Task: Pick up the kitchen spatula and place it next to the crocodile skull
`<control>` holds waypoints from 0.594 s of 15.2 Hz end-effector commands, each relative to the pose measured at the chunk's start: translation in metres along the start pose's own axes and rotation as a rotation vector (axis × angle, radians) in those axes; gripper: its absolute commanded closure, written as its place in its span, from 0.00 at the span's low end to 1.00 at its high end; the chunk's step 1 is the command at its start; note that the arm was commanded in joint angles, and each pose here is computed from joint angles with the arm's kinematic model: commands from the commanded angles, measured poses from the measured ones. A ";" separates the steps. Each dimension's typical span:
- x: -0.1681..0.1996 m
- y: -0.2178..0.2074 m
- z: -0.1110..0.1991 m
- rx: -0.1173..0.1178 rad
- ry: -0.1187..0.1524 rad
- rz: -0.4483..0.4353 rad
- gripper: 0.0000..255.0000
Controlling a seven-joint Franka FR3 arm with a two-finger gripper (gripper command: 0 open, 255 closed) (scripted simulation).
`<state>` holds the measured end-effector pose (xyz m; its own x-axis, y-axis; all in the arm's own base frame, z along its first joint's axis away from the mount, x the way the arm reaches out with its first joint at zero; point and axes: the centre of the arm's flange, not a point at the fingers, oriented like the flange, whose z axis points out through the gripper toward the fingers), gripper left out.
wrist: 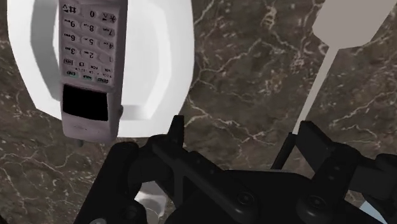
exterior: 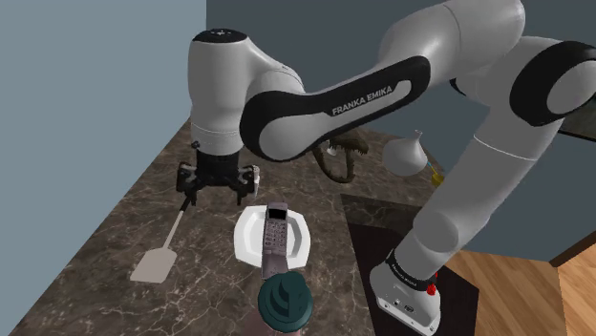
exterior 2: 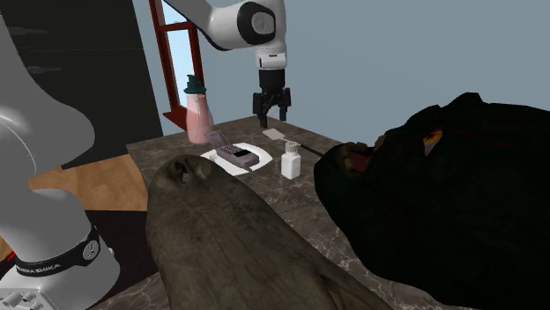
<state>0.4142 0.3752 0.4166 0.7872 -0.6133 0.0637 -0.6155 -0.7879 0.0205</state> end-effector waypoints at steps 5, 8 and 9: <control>0.010 -0.074 0.031 0.007 0.002 0.164 0.00; 0.013 -0.089 0.043 0.008 0.001 0.195 0.00; 0.013 -0.089 0.048 0.008 0.001 0.195 0.00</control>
<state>0.4783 0.4335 0.3732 0.6566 -0.7514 0.0658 -0.7530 -0.6580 -0.0001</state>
